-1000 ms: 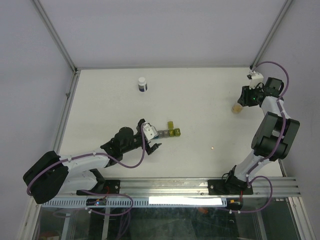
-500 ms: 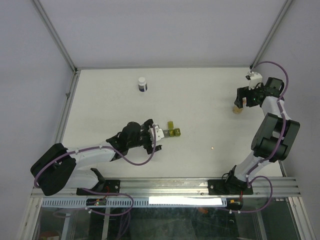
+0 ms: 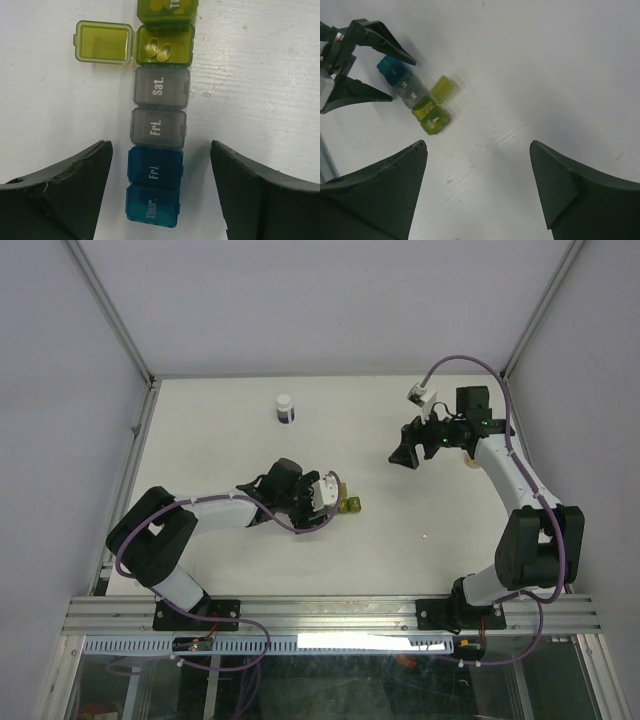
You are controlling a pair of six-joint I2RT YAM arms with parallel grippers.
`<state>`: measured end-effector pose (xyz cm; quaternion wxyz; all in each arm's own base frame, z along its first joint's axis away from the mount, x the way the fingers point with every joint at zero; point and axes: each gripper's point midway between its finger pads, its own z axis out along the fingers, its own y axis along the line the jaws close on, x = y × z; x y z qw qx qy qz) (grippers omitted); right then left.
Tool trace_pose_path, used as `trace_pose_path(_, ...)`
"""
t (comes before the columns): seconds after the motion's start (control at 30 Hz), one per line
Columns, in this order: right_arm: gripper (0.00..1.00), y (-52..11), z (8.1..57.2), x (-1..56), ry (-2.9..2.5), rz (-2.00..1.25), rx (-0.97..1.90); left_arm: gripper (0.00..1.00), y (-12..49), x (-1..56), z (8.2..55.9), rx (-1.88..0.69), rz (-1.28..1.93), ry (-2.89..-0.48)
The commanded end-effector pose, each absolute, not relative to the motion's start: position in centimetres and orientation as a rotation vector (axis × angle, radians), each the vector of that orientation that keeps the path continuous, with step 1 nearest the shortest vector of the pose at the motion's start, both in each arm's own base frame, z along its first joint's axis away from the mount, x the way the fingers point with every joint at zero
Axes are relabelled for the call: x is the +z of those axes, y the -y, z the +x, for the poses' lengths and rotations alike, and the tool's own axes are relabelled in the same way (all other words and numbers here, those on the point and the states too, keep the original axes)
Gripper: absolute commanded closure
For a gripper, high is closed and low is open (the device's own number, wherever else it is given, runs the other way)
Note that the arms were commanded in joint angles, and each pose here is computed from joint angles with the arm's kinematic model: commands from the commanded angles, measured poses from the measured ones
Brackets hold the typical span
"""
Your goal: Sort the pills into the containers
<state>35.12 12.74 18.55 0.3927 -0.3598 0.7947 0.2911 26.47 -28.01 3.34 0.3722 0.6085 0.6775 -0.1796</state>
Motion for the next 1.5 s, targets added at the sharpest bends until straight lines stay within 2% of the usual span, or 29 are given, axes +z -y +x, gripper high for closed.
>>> trace_pose_path(0.0, 0.15, -15.7, 34.0, 18.1, -2.039, -0.892, 0.879, 0.2, 28.9, 4.4, 27.4, -0.47, 1.584, -1.682)
trace_pose_path(0.2, 0.35, -18.5, 33.3, 14.2, -2.179, -0.863, 1.02, 0.3, 29.0, 4.3, 27.6, -0.472, 1.585, -1.693)
trace_pose_path(0.3, 0.42, -19.2, 33.5, 12.9, -2.227, -0.839, 1.06, 0.43, 29.0, 4.3, 27.4, -0.482, 1.582, -1.7)
trace_pose_path(0.37, 0.46, -19.6, 33.5, 12.2, -2.253, -0.83, 1.085, 0.56, 29.0, 4.3, 27.4, -0.483, 1.578, -1.702)
trace_pose_path(0.43, 0.49, -20.1, 33.5, 11.6, -2.27, -0.828, 1.1, 0.61, 29.1, 4.3, 27.4, -0.486, 1.58, -1.703)
trace_pose_path(0.6, 0.56, -21.2, 33.4, 10.0, -2.324, -0.815, 1.135, 0.67, 29.8, 4.4, 27.1, -0.497, 1.594, -1.695)
trace_pose_path(0.7, 0.68, -21.8, 33.8, 8.9, -2.364, -0.787, 1.159, 0.67, 30.5, 4.5, 26.5, -0.514, 1.606, -1.68)
trace_pose_path(0.83, 0.93, -22.4, 34.2, 7.1, -2.422, -0.76, 1.157, 0.68, 31.4, 4.3, 25.7, -0.549, 1.623, -1.665)
trace_pose_path(0.9, 0.99, -22.7, 34.3, 6.4, -2.445, -0.747, 1.163, 0.69, 31.9, 4.2, 25.5, -0.553, 1.63, -1.659)
trace_pose_path(1.17, 1.0, -23.7, 32.6, 4.4, -2.51, -0.758, 1.236, 0.69, 32.8, 3.4, 24.8, -0.584, 1.637, -1.666)
trace_pose_path(1.47, 1.0, -24.5, 29.8, 8.1, -2.365, -0.889, 1.416, 0.7, 33.1, 3.4, 24.5, -0.608, 1.623, -1.676)
